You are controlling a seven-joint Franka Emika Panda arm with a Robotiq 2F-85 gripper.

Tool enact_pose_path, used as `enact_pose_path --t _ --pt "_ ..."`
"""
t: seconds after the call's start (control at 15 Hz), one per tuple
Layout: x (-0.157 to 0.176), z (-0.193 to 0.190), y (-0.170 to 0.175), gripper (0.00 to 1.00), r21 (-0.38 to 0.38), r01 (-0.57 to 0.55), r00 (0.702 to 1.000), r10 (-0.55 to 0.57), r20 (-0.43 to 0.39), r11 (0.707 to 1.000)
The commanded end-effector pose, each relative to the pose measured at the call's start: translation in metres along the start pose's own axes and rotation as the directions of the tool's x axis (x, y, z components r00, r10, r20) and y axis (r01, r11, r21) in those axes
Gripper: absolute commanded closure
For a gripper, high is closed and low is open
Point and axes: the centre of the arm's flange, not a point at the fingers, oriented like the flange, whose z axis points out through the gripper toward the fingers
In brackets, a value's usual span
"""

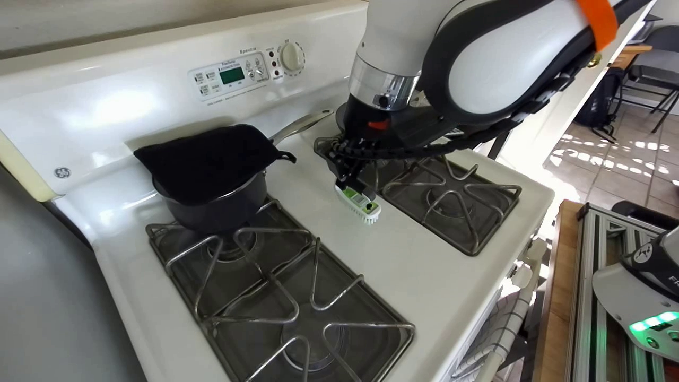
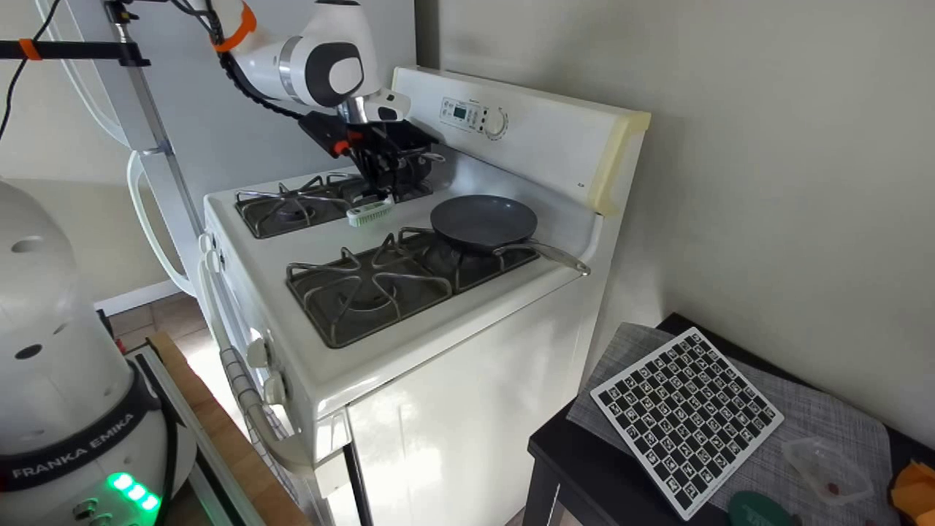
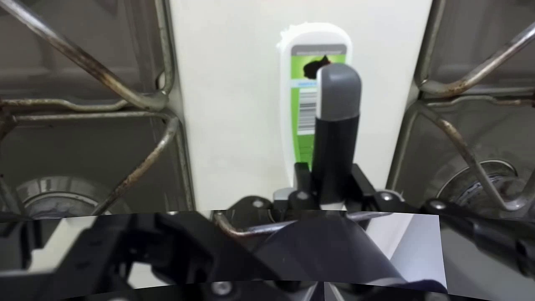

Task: Brush the top of the stove.

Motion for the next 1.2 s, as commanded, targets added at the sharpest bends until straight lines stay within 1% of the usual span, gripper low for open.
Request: enact_pose_path --t 0.0,0.4,0.47,0.53,0.67,0.73,0.8,0.87,0.93,1.0,1.07,1.13 --pt "-0.007 0.014 0.007 0.96 0.01 -0.024 0.999 0.025 -0.032 1.0" --pt "-0.013 0.023 0.012 0.96 0.026 -0.035 0.999 0.036 -0.025 0.999" --pt "-0.013 0.021 0.011 0.59 0.033 -0.041 0.999 0.042 -0.021 0.999" --pt "-0.013 0.019 0.01 0.59 0.034 -0.044 0.999 0.044 -0.018 0.998" --pt "-0.012 0.012 0.008 0.44 0.035 -0.044 0.999 0.045 -0.02 0.998" --pt "-0.011 0.007 0.007 0.34 0.037 -0.043 0.999 0.044 -0.022 0.998" --pt "-0.01 0.003 0.006 0.27 0.042 -0.038 0.999 0.039 -0.011 0.998" --pt "-0.009 -0.003 0.004 0.19 0.042 -0.024 1.0 0.024 -0.006 0.999" --pt "-0.008 -0.009 0.002 0.09 0.04 -0.01 1.0 0.01 -0.006 0.999" --pt "-0.006 -0.013 -0.001 0.02 0.043 -0.002 1.0 0.002 -0.003 0.999" --pt "-0.005 -0.019 -0.005 0.0 0.043 0.004 1.0 -0.004 0.004 0.999" --pt "-0.005 -0.025 -0.009 0.0 0.041 0.012 1.0 -0.013 0.011 0.999"
